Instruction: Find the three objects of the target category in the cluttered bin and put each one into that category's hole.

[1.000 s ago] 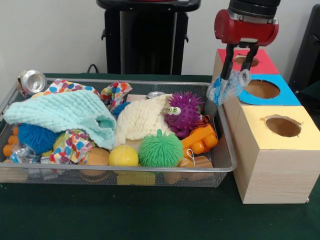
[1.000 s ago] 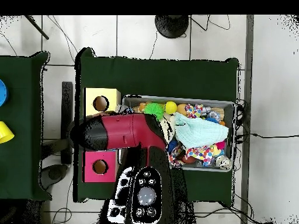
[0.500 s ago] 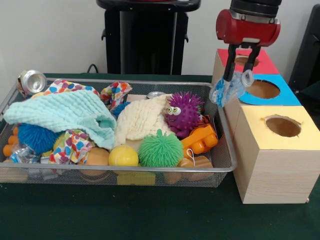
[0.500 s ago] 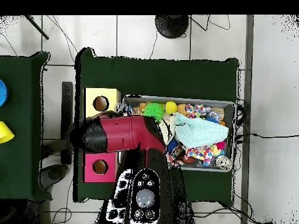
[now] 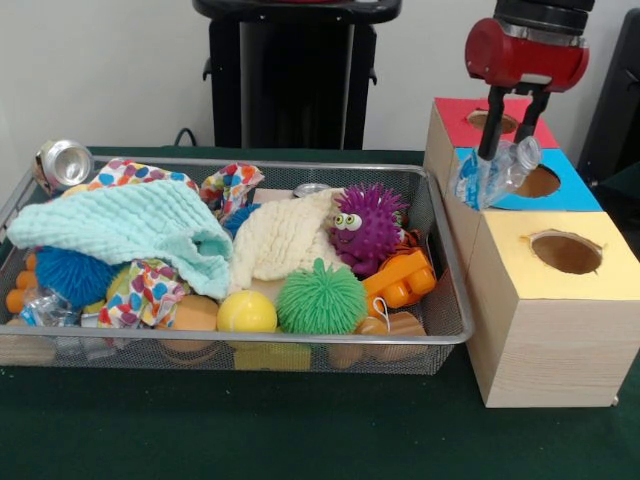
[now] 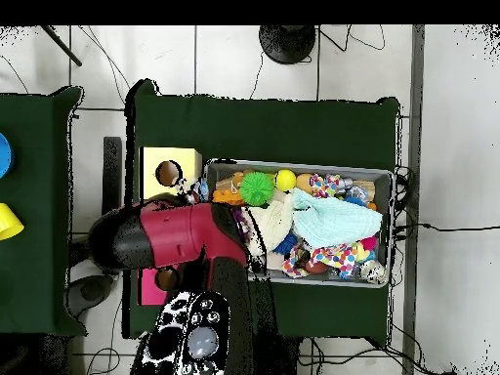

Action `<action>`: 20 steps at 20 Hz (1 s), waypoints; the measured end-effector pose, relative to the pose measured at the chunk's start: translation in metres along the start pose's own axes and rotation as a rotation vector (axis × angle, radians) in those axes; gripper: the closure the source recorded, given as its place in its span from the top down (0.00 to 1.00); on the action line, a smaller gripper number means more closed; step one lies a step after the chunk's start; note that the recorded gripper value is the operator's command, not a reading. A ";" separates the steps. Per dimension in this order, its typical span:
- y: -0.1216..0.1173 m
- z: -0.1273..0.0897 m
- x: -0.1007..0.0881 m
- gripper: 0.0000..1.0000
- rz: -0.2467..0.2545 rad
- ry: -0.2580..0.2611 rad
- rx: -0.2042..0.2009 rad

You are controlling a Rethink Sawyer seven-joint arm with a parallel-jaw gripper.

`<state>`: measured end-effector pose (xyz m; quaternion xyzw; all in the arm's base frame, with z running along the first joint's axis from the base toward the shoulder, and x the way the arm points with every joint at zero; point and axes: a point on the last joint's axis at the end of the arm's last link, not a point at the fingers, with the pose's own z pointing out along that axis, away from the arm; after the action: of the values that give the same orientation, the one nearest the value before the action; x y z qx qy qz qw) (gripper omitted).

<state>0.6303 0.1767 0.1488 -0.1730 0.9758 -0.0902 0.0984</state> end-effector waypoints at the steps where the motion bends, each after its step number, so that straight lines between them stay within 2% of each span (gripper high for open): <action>1: 0.003 -0.001 0.000 0.00 -0.005 0.000 0.001; 5: 0.018 -0.005 0.001 0.00 -0.033 -0.003 0.009; 11: 0.026 -0.008 0.002 0.00 -0.047 -0.004 0.016; 20: 0.019 -0.001 0.009 0.00 -0.043 0.015 0.031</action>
<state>0.6153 0.1912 0.1444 -0.1917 0.9711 -0.1090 0.0917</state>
